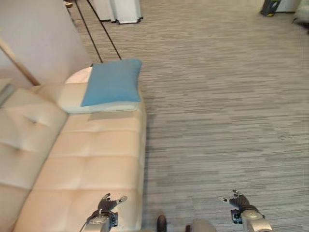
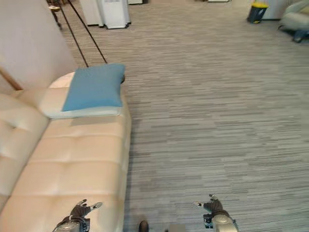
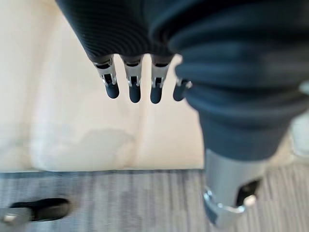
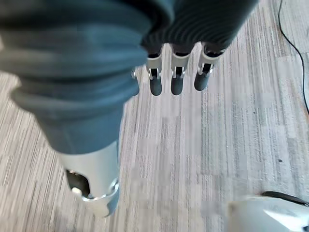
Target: Pick up all the scattered cushions and arrange them neatly on the sofa.
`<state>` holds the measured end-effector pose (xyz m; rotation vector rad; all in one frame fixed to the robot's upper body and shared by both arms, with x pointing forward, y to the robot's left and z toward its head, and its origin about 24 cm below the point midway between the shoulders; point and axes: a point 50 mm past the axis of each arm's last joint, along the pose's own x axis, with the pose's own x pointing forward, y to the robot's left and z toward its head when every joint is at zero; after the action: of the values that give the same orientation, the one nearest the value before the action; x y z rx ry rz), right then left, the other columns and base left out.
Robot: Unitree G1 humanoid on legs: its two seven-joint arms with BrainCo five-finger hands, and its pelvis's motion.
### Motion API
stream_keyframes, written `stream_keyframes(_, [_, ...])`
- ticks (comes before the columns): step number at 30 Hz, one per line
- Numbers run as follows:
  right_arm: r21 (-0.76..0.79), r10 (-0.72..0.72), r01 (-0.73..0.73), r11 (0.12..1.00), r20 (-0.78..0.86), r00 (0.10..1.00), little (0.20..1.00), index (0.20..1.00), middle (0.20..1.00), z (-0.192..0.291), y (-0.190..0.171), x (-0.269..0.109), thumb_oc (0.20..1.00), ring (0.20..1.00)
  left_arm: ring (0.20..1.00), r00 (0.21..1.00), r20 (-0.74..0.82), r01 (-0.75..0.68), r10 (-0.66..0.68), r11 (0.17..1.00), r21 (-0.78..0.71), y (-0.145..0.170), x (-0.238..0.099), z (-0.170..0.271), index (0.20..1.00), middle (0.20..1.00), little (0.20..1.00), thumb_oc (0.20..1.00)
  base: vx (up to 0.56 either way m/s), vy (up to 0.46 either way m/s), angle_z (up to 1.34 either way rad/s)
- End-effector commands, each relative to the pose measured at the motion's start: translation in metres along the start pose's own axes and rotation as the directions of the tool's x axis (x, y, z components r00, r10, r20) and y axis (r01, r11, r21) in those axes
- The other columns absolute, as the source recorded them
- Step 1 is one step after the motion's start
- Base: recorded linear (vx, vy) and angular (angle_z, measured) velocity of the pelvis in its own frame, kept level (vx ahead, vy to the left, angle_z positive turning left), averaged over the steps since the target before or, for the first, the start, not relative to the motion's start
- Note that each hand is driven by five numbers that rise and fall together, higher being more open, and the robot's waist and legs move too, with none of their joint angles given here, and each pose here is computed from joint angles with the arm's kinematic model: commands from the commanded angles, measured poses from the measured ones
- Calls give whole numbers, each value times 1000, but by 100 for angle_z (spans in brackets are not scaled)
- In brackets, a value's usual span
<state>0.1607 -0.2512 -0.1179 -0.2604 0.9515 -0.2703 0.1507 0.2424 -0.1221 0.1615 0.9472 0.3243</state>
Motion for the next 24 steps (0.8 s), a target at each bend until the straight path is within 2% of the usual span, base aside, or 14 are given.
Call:
stream_keyframes(1, [11,-30,29,1000,94,995,1000,1000,1000,30,-9,4,1000,1000,1000,996,81,-19,24,998,-67,5,3,24,1000,1000,1000,1000,297,-32,1])
stream_keyframes(10, [31,-61,59,998,53,997,1000,1000,1000,20,-14,4,1000,1000,1000,995,93,-23,27,998,-51,8,4,26,1000,1000,1000,1000,380,-136,-14])
stream_keyframes(18, [23,-59,59,998,12,998,1000,1000,1000,6,-20,4,1000,1000,1000,999,41,12,-10,999,-47,-2,3,11,1000,1000,1000,1000,501,-303,20])
stream_keyframes(24, [28,-69,68,997,23,997,1000,1000,1000,11,-22,4,1000,1000,1000,1000,18,8,-7,999,-44,-4,3,7,1000,1000,1000,1000,241,-156,0])
